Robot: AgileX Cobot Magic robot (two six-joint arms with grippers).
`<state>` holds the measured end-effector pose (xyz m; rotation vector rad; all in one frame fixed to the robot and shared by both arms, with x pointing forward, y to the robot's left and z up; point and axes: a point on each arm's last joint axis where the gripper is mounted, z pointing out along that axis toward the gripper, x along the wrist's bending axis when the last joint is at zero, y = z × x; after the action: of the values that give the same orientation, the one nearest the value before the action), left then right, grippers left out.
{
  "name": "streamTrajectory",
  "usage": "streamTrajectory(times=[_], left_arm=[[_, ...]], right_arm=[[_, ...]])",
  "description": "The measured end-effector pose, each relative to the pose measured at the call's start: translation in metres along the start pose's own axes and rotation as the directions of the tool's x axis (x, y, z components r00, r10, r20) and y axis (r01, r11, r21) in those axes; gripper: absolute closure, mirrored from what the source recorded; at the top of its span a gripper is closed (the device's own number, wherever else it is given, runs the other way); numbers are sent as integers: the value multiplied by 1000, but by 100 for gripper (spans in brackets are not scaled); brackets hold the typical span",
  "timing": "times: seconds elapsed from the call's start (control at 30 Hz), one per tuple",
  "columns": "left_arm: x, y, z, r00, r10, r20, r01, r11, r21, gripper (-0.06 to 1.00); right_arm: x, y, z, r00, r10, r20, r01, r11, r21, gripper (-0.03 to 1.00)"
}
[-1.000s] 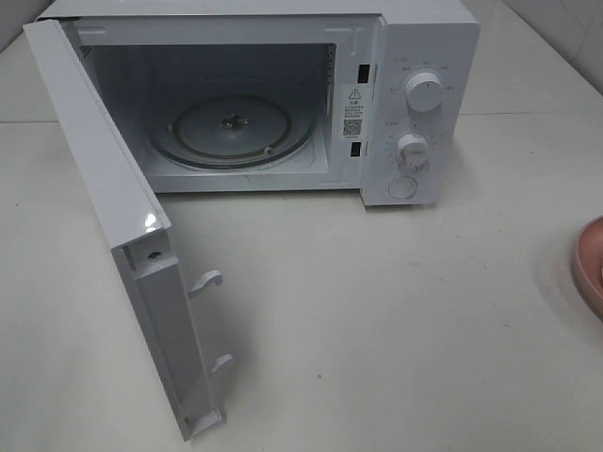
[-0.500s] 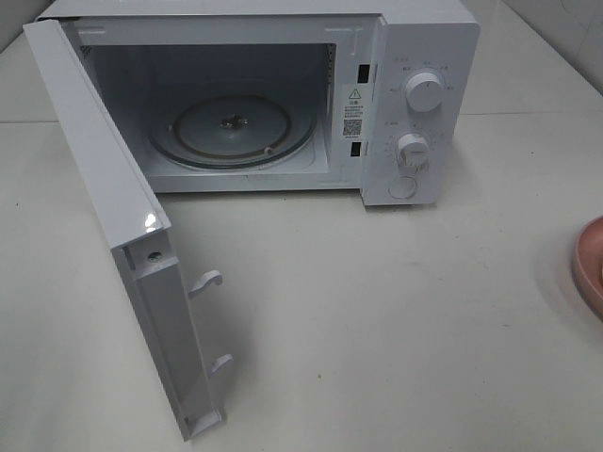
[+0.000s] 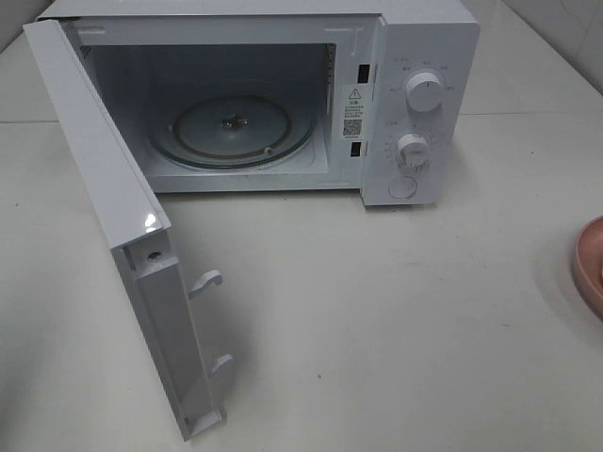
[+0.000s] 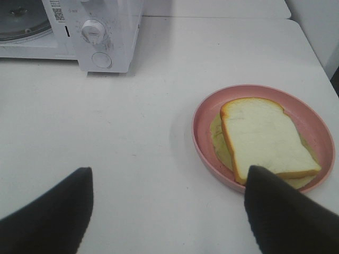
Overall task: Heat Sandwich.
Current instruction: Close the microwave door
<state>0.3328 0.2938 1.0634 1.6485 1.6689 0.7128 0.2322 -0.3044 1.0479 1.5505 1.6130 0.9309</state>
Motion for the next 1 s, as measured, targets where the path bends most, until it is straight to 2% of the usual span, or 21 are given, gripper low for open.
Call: streamTrajectory(times=[0.03,0.07,0.13,0.23,0.4,0.47,0.53,0.6,0.83,0.97,1.0], left_arm=[[0,2,6,1000,-2,-2,2,1000,6,82],[0,2,6,1000,-2,-2,2,1000,6,82],[2,5,24,1000,-6,-8,6,1000,1,94],[3,3,36,1000,-9,-12,9,1000,-10,94],[6,-2,58,1000,-15,-22,12,995,-99,94],[8,-6,68,999,-17,-28,12,987,-162,94],[9,-7,71,999,-16,-30,10,983,-181,94],[10,-9,79,999,-15,-36,6,967,-253,94],[13,-9,94,999,-12,-47,-3,946,-325,94],[12,-4,106,997,47,-55,-64,930,-362,94],[10,-2,112,994,99,-54,-112,921,-374,94]], right_arm=[[0,0,0,1000,0,0,0,1000,0,21],[0,0,0,1000,0,0,0,1000,0,21],[0,0,0,1000,0,0,0,1000,0,21],[0,0,0,1000,0,0,0,1000,0,21],[0,0,0,1000,0,0,0,1000,0,21],[0,0,0,1000,0,0,0,1000,-1,21],[0,0,0,1000,0,0,0,1000,-1,21],[0,0,0,1000,0,0,0,1000,-1,21],[0,0,0,1000,0,0,0,1000,-1,21],[0,0,0,1000,0,0,0,1000,-1,21],[0,0,0,1000,0,0,0,1000,-1,21]])
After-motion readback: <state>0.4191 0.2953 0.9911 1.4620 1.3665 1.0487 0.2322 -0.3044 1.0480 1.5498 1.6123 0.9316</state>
